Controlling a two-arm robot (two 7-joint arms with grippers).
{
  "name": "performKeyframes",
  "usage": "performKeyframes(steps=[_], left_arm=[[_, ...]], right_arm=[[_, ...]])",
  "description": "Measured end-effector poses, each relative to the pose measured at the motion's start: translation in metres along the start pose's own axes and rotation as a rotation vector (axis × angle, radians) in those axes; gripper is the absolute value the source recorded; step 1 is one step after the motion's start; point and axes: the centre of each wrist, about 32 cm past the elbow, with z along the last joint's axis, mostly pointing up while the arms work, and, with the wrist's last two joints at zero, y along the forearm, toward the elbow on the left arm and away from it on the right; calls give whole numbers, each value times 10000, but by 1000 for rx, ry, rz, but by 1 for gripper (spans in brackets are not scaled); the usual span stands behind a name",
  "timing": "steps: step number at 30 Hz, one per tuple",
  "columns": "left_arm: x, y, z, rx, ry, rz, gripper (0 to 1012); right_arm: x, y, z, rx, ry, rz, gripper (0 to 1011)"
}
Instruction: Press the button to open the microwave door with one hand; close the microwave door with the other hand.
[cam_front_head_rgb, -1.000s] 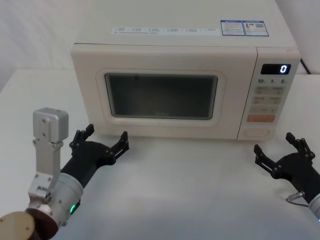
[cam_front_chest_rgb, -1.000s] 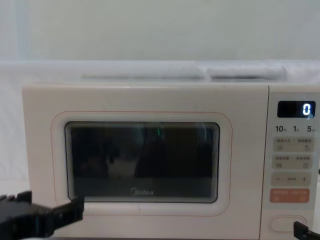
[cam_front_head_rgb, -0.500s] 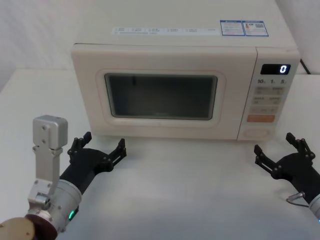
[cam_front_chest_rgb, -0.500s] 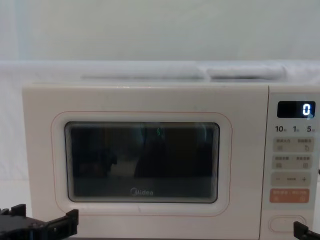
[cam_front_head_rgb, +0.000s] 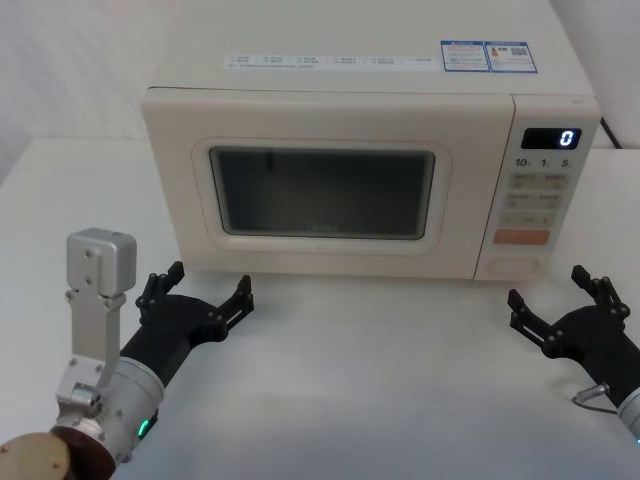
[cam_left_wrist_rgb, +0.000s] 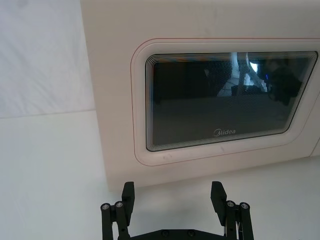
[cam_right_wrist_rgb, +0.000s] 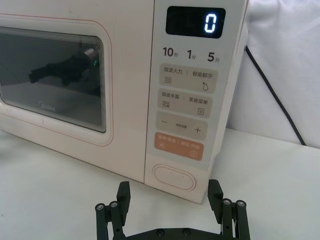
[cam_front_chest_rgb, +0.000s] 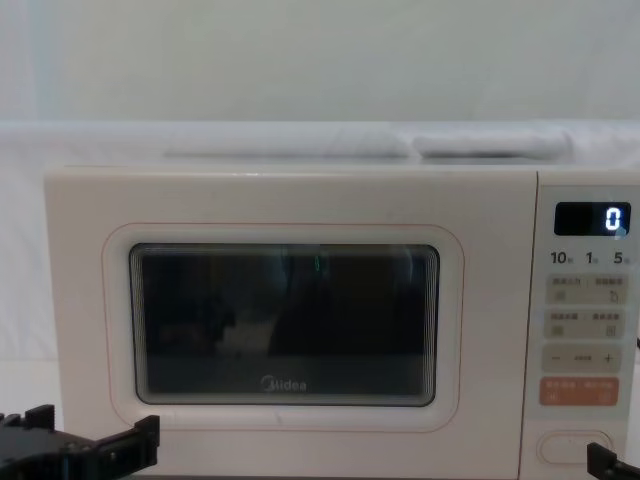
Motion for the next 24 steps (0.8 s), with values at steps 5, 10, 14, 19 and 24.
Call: performKeyframes(steps=[5, 10, 14, 19, 24], left_arm=[[-1, -1, 2, 0, 0, -1, 1001], [-1, -2, 3, -1, 0, -1, 1001], [-1, -3, 4, -1, 0, -1, 1001], [-1, -3, 4, -1, 0, -1, 1001], [0, -3, 4, -1, 0, -1, 1001]], right_arm=[[0, 0, 0, 0, 0, 0, 1001], [0, 0, 0, 0, 0, 0, 1001], [0, 0, 0, 0, 0, 0, 1001], [0, 0, 0, 0, 0, 0, 1001], [0, 0, 0, 0, 0, 0, 1001]])
